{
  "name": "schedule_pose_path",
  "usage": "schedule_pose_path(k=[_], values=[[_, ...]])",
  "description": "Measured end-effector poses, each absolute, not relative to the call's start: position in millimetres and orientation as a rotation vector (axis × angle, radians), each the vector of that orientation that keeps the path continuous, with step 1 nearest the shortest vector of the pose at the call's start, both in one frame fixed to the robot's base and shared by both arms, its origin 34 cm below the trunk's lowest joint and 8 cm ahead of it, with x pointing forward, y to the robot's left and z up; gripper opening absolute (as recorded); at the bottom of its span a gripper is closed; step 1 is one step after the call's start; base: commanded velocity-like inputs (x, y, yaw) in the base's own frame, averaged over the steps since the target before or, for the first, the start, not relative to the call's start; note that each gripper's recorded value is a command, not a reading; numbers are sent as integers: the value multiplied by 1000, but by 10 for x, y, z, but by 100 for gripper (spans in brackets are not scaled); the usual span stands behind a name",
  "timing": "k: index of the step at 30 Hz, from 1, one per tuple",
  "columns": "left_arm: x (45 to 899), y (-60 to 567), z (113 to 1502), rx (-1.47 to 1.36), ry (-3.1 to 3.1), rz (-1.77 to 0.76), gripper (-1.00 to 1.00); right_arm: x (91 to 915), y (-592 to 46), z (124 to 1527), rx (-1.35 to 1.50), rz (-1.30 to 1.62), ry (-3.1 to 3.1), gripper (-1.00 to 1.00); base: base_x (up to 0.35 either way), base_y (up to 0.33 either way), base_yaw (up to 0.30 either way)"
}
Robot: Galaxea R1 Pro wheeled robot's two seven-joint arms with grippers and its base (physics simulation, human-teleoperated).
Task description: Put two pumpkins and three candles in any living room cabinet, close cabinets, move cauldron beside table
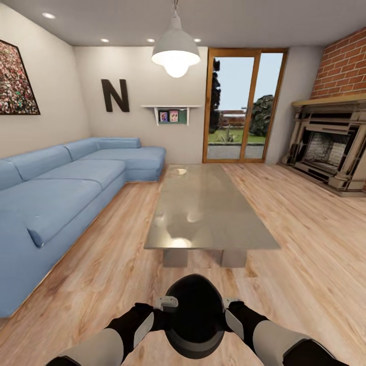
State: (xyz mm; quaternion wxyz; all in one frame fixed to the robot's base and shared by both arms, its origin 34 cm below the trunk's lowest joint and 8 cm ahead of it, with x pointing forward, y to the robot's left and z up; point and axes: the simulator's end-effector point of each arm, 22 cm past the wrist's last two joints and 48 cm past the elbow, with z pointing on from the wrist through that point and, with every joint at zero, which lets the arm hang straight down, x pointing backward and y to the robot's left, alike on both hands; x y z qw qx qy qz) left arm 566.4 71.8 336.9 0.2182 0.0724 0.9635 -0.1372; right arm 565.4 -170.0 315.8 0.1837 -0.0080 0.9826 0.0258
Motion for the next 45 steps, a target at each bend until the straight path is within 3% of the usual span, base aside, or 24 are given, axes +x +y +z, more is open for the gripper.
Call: schedule_pose_path(k=[27,45], values=[[5641,719,3318,200,2678,-381,-100,5627,-1699,3106,-22,74,2782,-100,78,-7,27],[5636,719,3293,201,2682,-379,-100,5618,-1699,3078,-20,75,2786,-100,92,-52,-58]])
